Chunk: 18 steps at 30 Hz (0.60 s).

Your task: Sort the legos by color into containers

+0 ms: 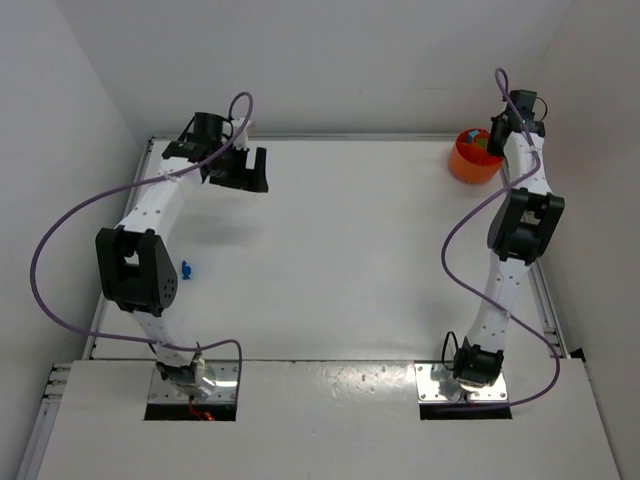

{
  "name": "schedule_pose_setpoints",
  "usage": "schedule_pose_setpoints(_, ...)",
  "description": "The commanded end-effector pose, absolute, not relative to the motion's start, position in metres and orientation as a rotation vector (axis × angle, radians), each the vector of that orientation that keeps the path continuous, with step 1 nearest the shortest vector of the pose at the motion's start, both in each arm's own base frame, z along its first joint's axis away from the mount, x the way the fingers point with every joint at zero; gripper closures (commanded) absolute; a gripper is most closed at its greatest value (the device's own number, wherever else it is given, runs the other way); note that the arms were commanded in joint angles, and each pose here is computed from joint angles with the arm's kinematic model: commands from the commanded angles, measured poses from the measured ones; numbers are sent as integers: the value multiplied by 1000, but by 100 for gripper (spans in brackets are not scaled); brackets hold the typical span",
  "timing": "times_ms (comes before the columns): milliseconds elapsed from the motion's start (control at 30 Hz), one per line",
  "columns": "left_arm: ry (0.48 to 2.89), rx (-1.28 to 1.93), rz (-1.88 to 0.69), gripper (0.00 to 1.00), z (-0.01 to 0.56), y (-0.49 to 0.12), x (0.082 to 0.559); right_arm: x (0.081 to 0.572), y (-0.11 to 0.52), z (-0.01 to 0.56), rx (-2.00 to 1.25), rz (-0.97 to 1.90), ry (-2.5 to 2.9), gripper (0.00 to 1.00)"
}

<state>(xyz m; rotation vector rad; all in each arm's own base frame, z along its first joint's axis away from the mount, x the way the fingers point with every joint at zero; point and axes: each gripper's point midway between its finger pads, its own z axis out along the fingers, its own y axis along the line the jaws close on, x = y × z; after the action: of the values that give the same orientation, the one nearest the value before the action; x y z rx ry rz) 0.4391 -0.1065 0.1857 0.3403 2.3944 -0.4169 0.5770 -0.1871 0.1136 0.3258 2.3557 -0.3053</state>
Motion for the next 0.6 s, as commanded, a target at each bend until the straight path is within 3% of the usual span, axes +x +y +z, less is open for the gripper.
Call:
schedule_pose_setpoints(0, 2320, 334, -405, 0, 208, -101, 436, 592, -196, 138, 321, -319, 2269, 83)
schedule_pose_setpoints(333, 2114, 357, -372, 0, 226, -99, 427, 597, -193, 132, 309, -293, 2270, 74)
schedule_pose_setpoints(567, 2108, 377, -409, 0, 225, -105, 425, 600, -189, 135, 292, -259, 2261, 73)
